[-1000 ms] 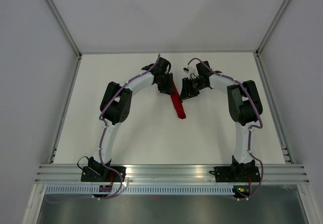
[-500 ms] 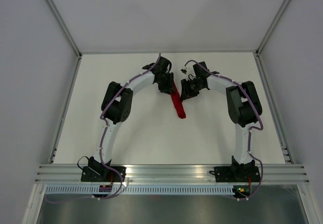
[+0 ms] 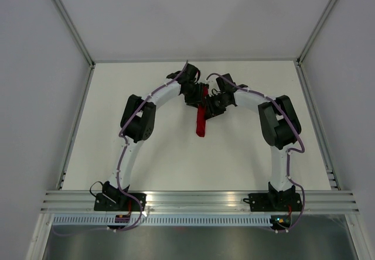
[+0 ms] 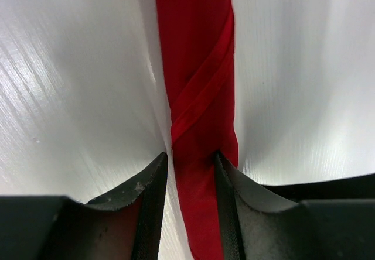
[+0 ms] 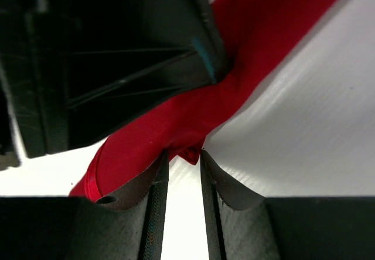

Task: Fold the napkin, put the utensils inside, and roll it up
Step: Roll the napkin with the utensil

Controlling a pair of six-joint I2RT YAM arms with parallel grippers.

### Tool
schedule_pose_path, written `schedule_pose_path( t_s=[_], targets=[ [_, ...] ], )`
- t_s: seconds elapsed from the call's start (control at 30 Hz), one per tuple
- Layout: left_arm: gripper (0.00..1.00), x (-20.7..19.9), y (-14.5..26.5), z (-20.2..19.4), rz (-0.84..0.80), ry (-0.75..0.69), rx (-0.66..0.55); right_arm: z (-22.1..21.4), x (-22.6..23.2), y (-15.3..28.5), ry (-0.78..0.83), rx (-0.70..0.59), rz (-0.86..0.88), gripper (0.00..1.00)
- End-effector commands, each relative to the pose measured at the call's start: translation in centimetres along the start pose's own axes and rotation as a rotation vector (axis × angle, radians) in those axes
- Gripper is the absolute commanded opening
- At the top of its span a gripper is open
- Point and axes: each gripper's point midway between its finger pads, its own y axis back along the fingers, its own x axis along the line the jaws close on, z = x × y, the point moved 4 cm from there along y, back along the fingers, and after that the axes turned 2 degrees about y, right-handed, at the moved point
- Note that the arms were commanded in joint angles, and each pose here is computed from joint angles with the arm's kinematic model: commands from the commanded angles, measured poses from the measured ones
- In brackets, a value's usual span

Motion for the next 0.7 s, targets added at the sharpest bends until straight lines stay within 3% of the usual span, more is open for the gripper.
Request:
schedule_pose_path(
  t_s=[0.0,0.33,0.67],
  targets=[
    [0.43,0.9,-0.9,-0.7,0.024,-0.025,0.054,-0.5,0.7,0.4,0.004,0.040,-0.026,0.34],
    [0.43,0.9,-0.5,-0.9,0.040,-0.013,0.052,-0.8,0.2,0.3,0.007,0.052,-0.049,0.34],
    [0.44,-0.8,1.9,0.5,-0.019,-0.013,-0.030,0.1,-1.2,2.0,0.027,0.022,-0.064,0.35]
  ],
)
